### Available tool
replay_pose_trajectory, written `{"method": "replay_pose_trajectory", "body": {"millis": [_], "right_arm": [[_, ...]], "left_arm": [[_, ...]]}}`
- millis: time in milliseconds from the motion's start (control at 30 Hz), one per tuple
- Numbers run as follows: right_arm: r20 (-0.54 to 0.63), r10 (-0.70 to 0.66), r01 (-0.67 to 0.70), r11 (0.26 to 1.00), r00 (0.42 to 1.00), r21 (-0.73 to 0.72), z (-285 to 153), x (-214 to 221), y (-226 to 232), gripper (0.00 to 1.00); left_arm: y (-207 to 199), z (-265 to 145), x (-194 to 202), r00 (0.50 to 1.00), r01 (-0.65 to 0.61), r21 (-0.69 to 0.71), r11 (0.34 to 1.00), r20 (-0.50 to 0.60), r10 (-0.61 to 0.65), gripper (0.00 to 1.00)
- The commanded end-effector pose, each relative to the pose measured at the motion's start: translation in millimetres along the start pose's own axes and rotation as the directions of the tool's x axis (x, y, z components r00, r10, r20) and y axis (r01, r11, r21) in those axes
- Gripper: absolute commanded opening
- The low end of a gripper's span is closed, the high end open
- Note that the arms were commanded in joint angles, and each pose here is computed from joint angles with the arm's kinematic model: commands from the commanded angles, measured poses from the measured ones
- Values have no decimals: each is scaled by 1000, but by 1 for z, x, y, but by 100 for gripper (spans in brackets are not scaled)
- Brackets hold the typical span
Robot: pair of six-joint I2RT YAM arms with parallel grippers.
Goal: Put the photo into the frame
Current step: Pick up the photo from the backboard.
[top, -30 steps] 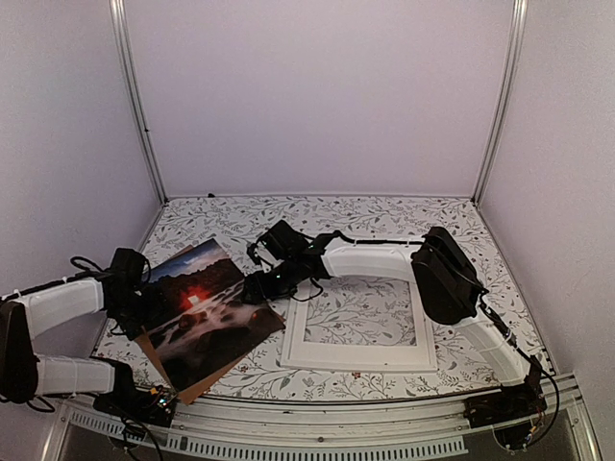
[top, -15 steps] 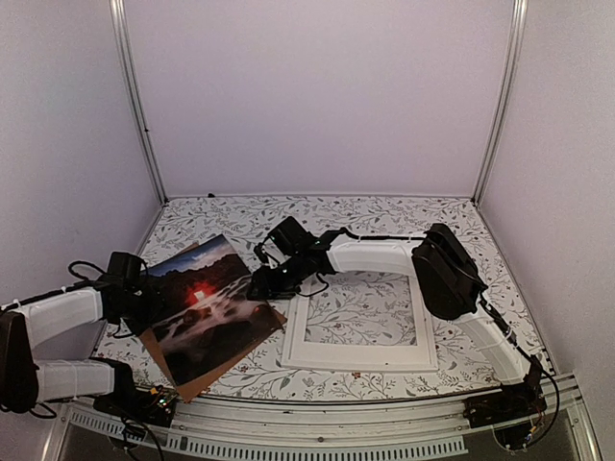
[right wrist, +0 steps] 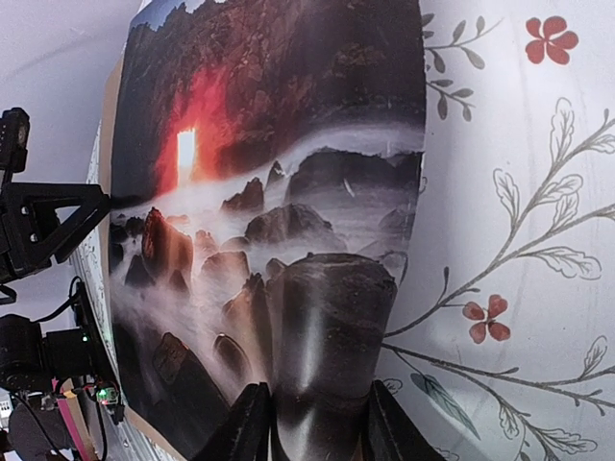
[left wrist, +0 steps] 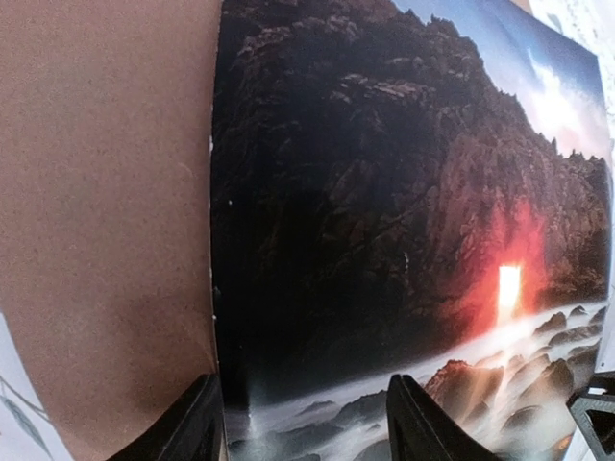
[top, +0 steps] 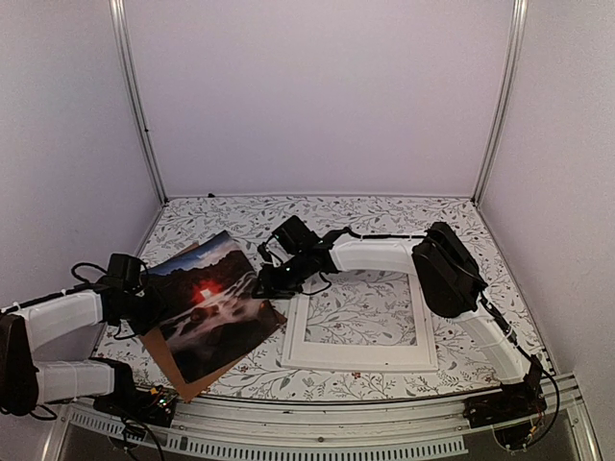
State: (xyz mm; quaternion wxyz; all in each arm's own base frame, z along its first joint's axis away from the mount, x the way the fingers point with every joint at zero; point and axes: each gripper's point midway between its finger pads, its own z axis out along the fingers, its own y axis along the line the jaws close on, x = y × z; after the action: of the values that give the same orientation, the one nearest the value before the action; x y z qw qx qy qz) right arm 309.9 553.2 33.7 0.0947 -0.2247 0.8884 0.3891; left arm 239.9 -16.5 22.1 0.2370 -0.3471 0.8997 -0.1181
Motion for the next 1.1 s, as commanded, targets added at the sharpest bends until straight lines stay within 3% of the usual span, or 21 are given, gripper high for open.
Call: {"method": "replay_pose_trajectory", "body": {"millis": [0, 267, 600, 867, 1067], "right_arm": [[33, -38, 40, 998, 999, -58, -17, -10, 26, 32], [74, -74, 80, 993, 994, -84, -39, -23, 43, 18], [182, -104, 110, 994, 978, -26, -111, -50, 51, 10], [263, -215, 141, 951, 940, 274, -202, -64, 37, 9], [326, -310, 83, 827, 893, 556, -307, -74, 34, 9]], "left_arm": [[-5, 2, 11, 999, -18, 44, 999, -48, 21, 60], [-26, -7, -1, 998, -62, 90, 994, -21, 64, 65], [-86, -46, -28, 981, -194, 170, 966, 55, 187, 69], [-178, -99, -27, 955, -295, 359, 886, 104, 276, 72], [-229, -115, -13, 931, -362, 411, 837, 116, 345, 72]]}}
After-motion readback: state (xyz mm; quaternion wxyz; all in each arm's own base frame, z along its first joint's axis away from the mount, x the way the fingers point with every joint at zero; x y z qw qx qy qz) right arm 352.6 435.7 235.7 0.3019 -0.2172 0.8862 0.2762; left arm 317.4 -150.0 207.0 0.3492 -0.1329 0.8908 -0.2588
